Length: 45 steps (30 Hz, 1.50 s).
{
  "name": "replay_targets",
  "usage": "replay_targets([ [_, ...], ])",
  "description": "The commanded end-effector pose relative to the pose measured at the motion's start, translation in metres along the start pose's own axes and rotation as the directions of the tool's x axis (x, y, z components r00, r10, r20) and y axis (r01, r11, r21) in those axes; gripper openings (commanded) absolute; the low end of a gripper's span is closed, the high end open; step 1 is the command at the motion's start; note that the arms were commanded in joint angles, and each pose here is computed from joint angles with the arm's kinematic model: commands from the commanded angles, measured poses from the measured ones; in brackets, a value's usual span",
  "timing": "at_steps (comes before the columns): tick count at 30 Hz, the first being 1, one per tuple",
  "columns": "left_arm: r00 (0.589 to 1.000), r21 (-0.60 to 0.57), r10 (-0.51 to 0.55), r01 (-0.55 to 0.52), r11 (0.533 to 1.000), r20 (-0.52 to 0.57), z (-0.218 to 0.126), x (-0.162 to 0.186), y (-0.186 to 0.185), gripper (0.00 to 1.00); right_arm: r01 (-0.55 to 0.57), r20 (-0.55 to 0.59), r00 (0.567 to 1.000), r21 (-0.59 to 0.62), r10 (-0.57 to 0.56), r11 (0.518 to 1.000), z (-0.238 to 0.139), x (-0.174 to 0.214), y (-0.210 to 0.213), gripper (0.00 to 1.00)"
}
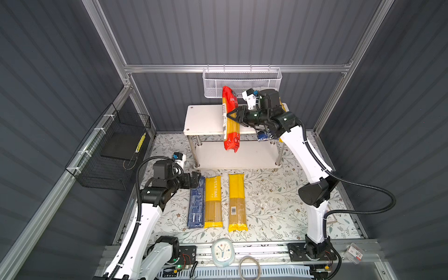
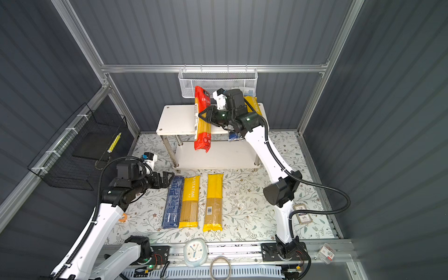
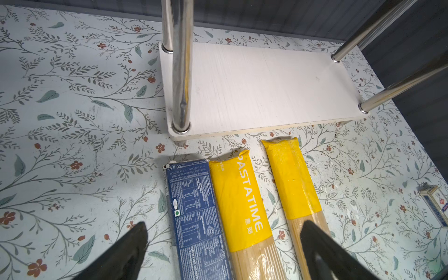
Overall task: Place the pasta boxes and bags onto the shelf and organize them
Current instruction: 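Carry the red bag over the shelf's top tier with the right gripper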
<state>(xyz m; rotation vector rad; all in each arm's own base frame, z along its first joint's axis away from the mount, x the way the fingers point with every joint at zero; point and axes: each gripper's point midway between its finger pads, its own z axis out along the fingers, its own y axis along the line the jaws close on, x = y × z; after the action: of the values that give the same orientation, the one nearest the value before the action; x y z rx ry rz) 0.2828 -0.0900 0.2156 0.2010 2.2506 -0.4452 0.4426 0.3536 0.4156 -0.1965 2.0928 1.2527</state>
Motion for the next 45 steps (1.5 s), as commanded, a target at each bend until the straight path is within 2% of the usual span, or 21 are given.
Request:
replay_targets([
  [1, 0.999, 0.000, 0.031, -0.032, 1.000, 0.024, -0.009, -0.009, -0.004, 0.99, 0.085, 0.131, 0.989, -0.093, -0.073, 0.992, -0.018, -0.037, 0.031, 0.37],
  [8, 0.999, -0.001, 0.035, -0.035, 0.999, 0.026, -0.009, -0.010, -0.004, 0.99, 0.063, 0.112, 0.992, -0.093, -0.052, 0.994, -0.007, -0.035, 0.021, 0.43],
  [17, 0.999, -0.001, 0.036, -0.036, 0.999, 0.029, -0.010, -0.010, -0.004, 0.99, 0.053, 0.116, 0.992, -0.091, -0.042, 0.994, -0.005, -0.036, 0.020, 0.44],
  [24, 0.999, -0.003, 0.035, -0.035, 0.999, 0.029, -0.010, -0.010, -0.004, 0.99, 0.063, 0.132, 0.990, -0.095, -0.050, 0.993, -0.010, -0.040, 0.025, 0.54],
  [29, 0.999, -0.003, 0.034, -0.034, 0.999, 0.027, -0.010, -0.009, -0.003, 0.99, 0.120, 0.149, 0.984, -0.127, -0.101, 0.985, -0.024, -0.040, 0.048, 0.59],
  [34, 0.999, -0.006, 0.034, -0.034, 0.999, 0.024, -0.009, -0.009, -0.003, 0.99, 0.259, 0.113, 0.963, -0.143, -0.244, 0.955, -0.042, -0.011, 0.087, 0.66],
  [36, 0.999, -0.008, 0.033, -0.033, 0.999, 0.025, -0.009, -0.009, -0.002, 0.99, 0.316, 0.081, 0.948, -0.103, -0.308, 0.943, -0.047, 0.007, 0.092, 0.68],
  [41, 0.999, -0.011, 0.034, -0.034, 0.999, 0.022, -0.008, -0.009, -0.002, 0.99, 0.366, -0.033, 0.930, 0.017, -0.365, 0.930, -0.061, 0.047, 0.073, 0.74],
  [45, 0.999, -0.013, 0.033, -0.033, 0.999, 0.028, -0.010, -0.010, -0.002, 0.99, 0.436, -0.074, 0.900, 0.115, -0.430, 0.893, -0.078, 0.076, 0.055, 0.78],
])
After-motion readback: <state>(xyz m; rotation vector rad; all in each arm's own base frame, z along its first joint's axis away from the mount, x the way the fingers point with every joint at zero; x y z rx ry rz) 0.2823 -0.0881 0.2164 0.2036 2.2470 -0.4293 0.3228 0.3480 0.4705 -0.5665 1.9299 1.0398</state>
